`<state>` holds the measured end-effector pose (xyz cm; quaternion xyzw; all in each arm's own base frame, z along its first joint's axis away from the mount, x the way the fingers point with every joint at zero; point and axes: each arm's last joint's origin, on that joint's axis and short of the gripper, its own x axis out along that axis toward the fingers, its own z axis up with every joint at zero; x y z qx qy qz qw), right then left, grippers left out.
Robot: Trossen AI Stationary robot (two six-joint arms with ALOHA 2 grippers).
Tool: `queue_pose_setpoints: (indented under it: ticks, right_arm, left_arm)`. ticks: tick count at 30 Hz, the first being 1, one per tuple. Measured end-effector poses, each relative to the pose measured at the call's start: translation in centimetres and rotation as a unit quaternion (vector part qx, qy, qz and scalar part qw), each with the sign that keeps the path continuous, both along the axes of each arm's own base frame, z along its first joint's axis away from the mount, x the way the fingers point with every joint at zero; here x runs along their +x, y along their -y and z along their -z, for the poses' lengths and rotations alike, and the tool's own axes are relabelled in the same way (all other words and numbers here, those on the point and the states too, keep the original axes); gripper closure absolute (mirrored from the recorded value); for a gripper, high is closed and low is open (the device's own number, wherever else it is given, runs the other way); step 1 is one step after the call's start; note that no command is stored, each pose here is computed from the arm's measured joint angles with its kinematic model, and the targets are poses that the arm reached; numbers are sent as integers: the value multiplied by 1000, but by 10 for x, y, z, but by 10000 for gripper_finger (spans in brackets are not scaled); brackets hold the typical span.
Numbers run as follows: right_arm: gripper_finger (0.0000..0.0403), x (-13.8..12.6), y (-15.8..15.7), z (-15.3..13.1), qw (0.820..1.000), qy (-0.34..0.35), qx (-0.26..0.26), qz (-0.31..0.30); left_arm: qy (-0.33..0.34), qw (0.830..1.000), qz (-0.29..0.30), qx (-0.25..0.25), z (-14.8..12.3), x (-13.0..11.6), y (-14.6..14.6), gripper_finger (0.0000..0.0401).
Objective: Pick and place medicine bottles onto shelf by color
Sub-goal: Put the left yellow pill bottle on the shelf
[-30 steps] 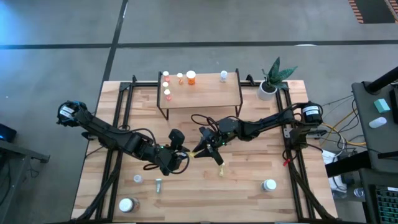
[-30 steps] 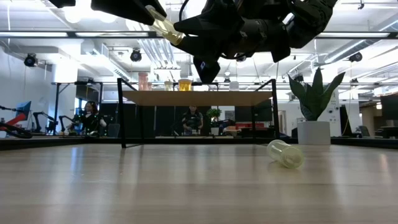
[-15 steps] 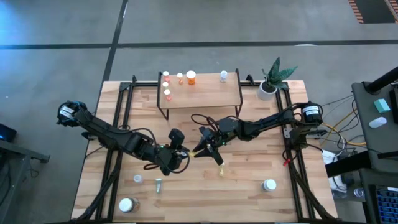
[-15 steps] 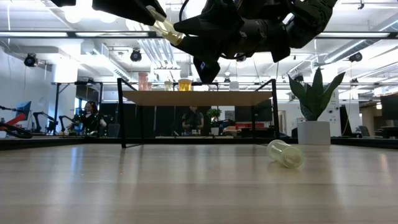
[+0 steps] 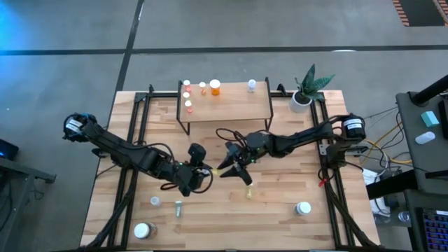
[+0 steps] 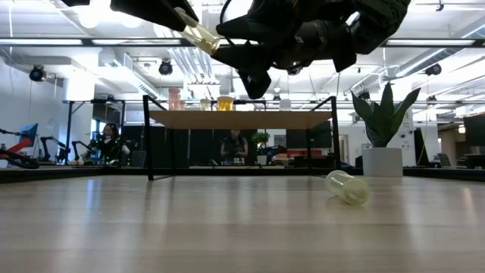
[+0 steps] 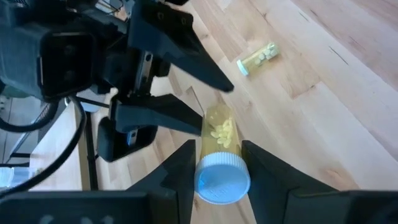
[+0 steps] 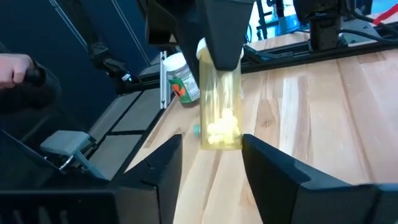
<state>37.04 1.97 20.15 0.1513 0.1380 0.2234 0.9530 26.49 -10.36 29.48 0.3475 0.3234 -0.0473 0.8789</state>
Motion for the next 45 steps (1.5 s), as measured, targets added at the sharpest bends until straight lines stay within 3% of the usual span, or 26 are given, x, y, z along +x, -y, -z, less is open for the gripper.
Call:
queue_pose_setpoints:
  ticks: [7,14,27,38,45]
  right_arm:
    - [215,-15,6,-15,997,-44,-50,42]
    - [216,-36,10,-39,990,-60,-98,87]
    - [213,-46,10,-49,989,-64,-102,87]
    - [213,-46,10,-49,988,-67,-107,88]
    - [213,-46,10,-48,988,-67,-108,89]
  left_arm:
    - [-13,1000,-24,0,-9,-5,-9,302]
    - [-30,994,-106,-30,-27,-11,-43,301]
    - [-11,973,-182,-140,-66,-8,-127,301]
    - [-21,951,-254,-177,-88,-24,-179,301]
    - [-54,940,-280,-187,-89,-17,-208,301]
